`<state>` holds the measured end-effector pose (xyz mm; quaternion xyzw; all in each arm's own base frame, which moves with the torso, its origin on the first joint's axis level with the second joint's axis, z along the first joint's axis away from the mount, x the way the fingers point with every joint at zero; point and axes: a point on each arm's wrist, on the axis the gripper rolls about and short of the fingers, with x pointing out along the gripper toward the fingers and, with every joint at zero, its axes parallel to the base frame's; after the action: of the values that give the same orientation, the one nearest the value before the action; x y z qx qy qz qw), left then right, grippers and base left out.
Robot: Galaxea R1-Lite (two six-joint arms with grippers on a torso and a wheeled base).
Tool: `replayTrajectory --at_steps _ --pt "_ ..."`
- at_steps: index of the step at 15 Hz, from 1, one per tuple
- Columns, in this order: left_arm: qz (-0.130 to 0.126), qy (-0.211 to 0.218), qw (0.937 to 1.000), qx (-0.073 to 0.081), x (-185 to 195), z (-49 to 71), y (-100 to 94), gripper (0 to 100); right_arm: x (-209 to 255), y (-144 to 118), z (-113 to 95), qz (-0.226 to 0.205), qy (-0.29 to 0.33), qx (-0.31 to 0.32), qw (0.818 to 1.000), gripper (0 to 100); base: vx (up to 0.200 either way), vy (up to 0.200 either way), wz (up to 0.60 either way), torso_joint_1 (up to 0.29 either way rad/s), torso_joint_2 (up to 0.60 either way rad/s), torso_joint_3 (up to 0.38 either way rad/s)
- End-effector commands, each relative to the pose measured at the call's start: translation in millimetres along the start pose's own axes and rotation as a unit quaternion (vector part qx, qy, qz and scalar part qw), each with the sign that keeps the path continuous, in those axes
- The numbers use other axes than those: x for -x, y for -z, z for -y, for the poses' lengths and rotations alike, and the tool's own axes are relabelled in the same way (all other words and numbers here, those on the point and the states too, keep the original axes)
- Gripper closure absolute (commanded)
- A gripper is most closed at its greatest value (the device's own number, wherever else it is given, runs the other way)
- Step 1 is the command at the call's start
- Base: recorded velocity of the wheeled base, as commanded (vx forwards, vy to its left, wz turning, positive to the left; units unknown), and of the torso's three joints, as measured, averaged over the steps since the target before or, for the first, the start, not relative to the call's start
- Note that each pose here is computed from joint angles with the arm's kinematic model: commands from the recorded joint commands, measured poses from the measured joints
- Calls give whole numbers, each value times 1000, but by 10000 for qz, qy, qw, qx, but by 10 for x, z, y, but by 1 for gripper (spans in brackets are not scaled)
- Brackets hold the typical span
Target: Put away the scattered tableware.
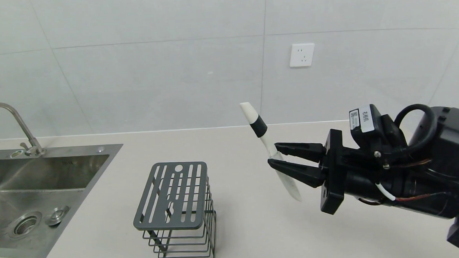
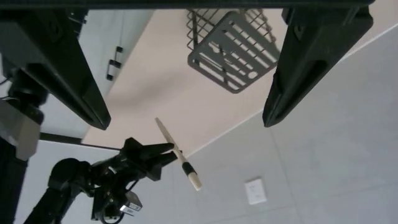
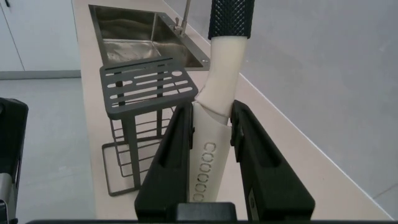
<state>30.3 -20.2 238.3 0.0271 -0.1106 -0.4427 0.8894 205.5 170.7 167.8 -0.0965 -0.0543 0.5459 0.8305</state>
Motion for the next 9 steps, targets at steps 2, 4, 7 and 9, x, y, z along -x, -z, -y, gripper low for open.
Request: replayTrajectory --at_steps 2,4,7,9 --pt "-407 628 9958 537 -486 -353 179 0 35 -56 -5 81 43 66 9999 100 0 0 0 0 0 0" --pt "-384 921 9947 233 -670 -421 244 0 43 -76 -5 114 51 92 9999 100 0 0 0 0 0 0" --pt "-457 1356 9897 96 -911 -448 363 0 38 -110 -4 269 64 186 9994 100 0 0 0 0 0 0" --pt "-453 1767 9830 227 -1164 -439 410 0 15 -147 -27 357 -13 338 9988 100 0 0 0 0 0 0"
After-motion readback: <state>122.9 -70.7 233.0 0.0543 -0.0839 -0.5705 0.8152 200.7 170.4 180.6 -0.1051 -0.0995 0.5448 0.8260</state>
